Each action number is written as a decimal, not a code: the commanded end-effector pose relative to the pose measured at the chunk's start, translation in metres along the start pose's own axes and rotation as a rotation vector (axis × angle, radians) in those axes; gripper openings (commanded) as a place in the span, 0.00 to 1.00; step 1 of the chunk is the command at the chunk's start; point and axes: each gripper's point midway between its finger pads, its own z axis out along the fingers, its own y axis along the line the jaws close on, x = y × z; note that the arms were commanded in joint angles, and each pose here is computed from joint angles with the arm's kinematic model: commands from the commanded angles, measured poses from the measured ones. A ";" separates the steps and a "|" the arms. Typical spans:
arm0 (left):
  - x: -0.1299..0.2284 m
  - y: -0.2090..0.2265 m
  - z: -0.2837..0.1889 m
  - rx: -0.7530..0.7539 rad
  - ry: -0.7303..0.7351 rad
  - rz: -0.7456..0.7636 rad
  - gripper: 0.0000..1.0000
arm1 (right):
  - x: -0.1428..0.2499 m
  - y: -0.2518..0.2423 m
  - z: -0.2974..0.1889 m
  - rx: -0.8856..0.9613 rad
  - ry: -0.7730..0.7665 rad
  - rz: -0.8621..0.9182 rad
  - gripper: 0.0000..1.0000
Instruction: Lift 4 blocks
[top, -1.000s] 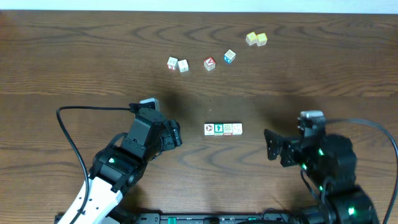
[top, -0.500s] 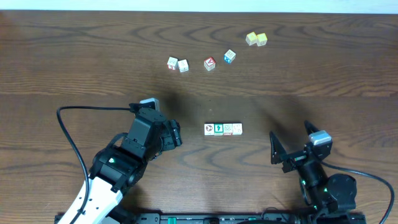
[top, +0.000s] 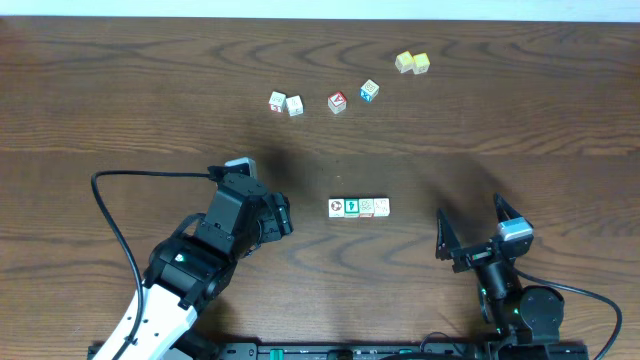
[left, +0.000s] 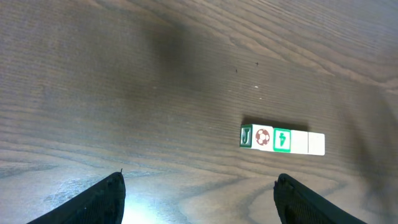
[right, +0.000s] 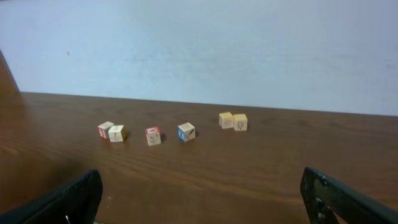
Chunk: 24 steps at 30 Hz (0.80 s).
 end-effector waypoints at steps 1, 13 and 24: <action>-0.004 0.002 0.000 -0.015 -0.012 0.002 0.77 | 0.005 -0.005 0.000 0.018 0.004 -0.024 0.99; -0.004 0.002 -0.001 -0.015 -0.012 0.002 0.77 | 0.019 -0.017 -0.002 0.072 0.065 -0.025 0.99; -0.004 0.002 -0.001 -0.015 -0.012 0.002 0.77 | 0.019 -0.017 -0.002 0.072 0.064 -0.026 0.99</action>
